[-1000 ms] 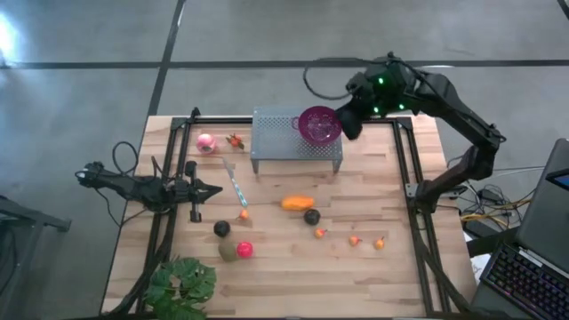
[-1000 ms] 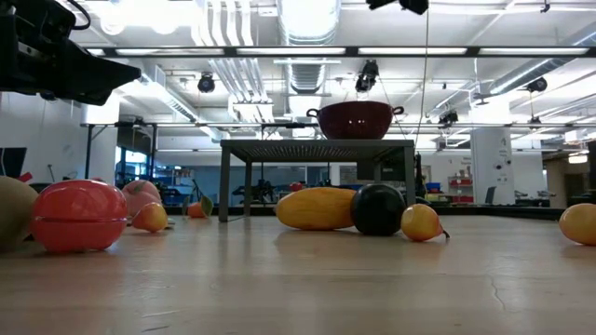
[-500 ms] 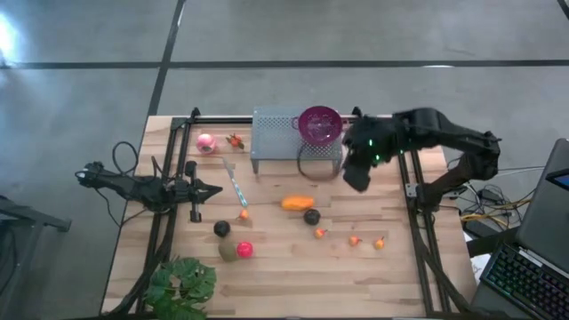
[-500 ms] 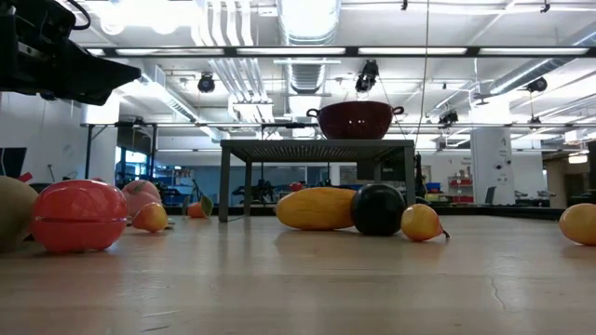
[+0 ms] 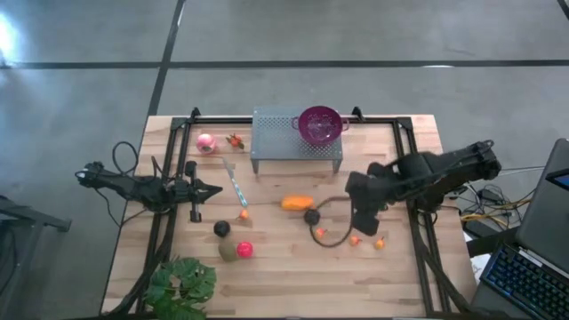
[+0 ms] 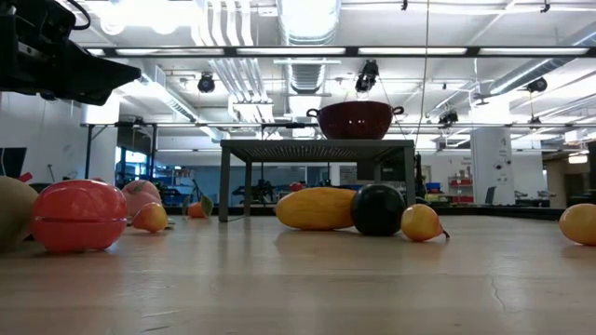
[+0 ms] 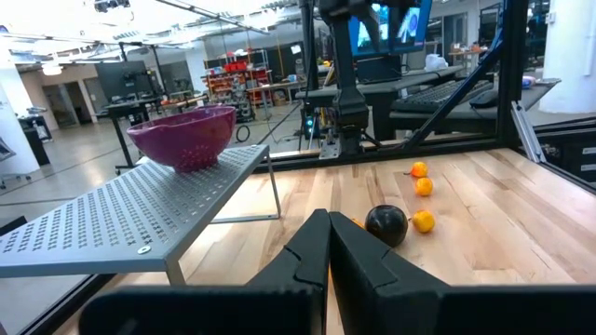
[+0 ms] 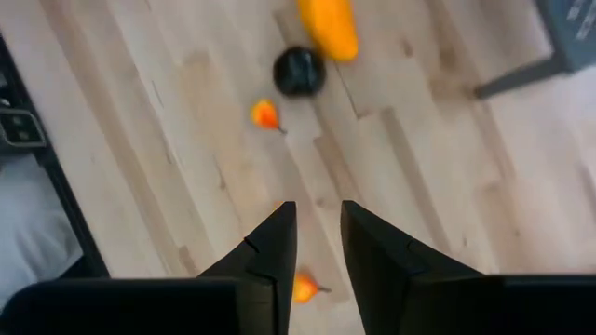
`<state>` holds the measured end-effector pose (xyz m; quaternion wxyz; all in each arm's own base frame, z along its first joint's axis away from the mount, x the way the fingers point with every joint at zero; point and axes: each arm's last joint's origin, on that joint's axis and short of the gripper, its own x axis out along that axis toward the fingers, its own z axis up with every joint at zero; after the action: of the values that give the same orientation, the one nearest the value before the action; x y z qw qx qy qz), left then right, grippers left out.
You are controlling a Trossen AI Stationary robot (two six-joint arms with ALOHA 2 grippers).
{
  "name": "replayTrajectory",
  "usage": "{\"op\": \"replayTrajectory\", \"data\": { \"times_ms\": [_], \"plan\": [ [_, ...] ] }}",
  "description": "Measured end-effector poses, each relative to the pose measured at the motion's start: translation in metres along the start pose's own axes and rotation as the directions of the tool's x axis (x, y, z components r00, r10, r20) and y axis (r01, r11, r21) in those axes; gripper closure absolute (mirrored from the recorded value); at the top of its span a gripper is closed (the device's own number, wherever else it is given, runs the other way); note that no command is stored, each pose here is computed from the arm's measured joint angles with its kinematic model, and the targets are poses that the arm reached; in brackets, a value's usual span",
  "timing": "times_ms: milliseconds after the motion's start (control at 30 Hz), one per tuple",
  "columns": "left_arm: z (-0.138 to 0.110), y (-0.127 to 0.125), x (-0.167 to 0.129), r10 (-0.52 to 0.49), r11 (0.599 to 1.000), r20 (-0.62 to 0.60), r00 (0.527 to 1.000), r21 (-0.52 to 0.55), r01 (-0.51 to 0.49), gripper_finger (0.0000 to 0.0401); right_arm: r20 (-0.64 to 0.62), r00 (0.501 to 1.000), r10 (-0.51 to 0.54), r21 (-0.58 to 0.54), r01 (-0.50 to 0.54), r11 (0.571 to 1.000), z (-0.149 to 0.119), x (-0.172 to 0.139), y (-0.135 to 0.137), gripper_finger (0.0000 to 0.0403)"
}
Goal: Pick & Place Fruit
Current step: Put the pear into the purple bowl on the shelf
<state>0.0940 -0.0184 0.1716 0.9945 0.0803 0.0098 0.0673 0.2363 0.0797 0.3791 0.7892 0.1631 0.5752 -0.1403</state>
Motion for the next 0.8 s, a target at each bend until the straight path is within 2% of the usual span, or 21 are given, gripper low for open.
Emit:
{"op": "replayTrajectory", "data": {
  "times_ms": [267,433,800],
  "plan": [
    [0.000,0.000,0.000,0.000,1.000,0.000,1.000,0.000,0.000,0.0389,-0.097,0.993,-0.065,0.042,0.070,0.997,-0.037,0.027,0.021,0.0333],
    [0.000,0.000,0.000,0.000,1.000,0.000,1.000,0.000,0.000,0.0389,-0.135,0.984,-0.113,0.064,0.123,0.990,-0.061,0.041,0.031,0.0318],
    [0.000,0.000,0.000,0.000,1.000,0.000,1.000,0.000,0.000,0.0389,-0.131,0.967,-0.216,0.147,0.235,0.961,-0.113,0.062,0.043,0.0280]
  ]
}}
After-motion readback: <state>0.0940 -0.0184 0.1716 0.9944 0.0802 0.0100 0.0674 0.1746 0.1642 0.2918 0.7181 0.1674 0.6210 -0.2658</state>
